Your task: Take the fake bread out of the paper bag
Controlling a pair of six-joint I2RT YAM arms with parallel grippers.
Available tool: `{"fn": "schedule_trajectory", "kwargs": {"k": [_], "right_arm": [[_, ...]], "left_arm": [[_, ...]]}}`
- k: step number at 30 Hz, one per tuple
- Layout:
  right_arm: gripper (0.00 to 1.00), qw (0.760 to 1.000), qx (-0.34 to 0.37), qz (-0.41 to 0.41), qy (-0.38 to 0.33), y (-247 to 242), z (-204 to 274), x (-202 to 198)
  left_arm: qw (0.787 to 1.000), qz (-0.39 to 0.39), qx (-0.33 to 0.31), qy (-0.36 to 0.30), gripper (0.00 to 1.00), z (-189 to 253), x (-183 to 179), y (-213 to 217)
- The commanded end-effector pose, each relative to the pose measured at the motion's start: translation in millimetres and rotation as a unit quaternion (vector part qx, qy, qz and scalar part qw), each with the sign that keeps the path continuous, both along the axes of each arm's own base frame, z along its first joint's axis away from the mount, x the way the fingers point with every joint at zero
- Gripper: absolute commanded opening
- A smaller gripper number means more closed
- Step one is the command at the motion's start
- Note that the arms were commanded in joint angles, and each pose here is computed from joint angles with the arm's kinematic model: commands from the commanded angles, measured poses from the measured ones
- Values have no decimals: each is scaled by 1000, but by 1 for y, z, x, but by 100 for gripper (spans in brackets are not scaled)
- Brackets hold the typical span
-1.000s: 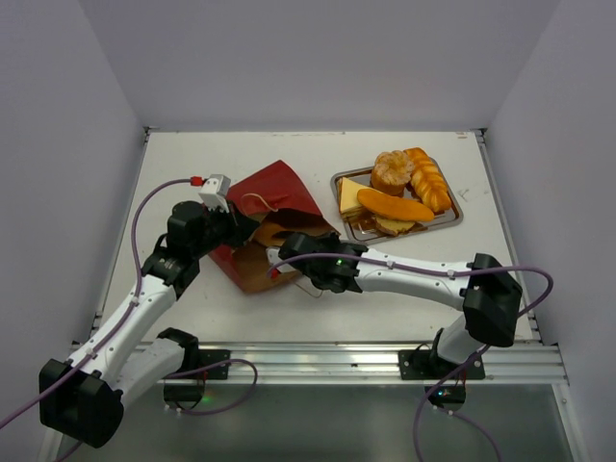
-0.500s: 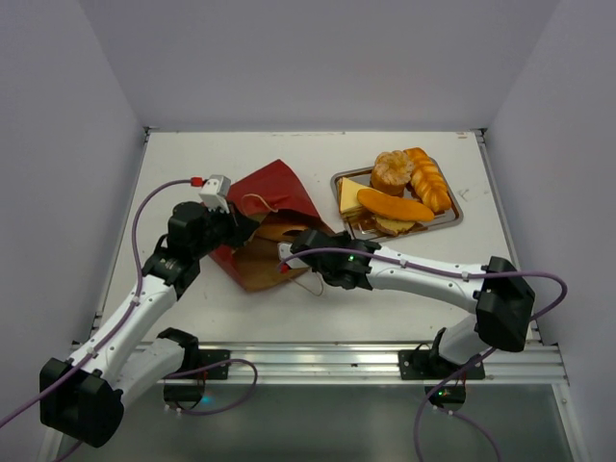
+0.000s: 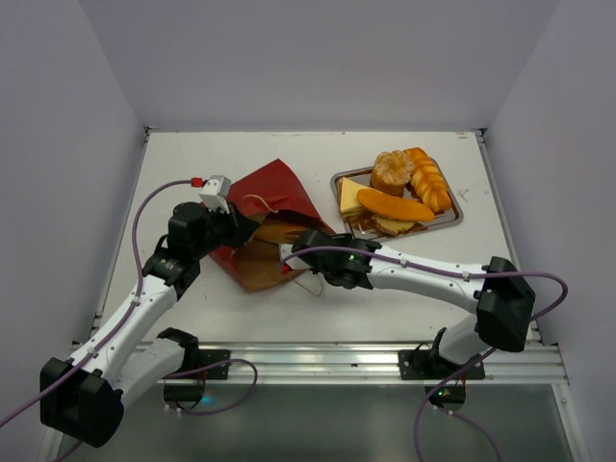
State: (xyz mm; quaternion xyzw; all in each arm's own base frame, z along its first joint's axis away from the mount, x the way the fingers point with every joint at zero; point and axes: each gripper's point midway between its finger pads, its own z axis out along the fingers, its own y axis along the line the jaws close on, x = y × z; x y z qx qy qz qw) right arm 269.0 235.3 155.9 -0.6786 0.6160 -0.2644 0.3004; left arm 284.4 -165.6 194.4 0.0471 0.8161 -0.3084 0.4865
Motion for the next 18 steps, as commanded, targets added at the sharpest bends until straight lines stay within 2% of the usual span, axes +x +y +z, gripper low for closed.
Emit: {"fn": "schedule_trajectory", "kwargs": {"k": [1,18], "right_arm": [[35,1000,27,-10,-10,5,16,4],[45,1000,7,-16,-7,8,7,7]], "left_arm": [[1000,-8,-13,-19,0,10,1,-4],[1000,-10,-14,-20,0,11,-1,-4]]}}
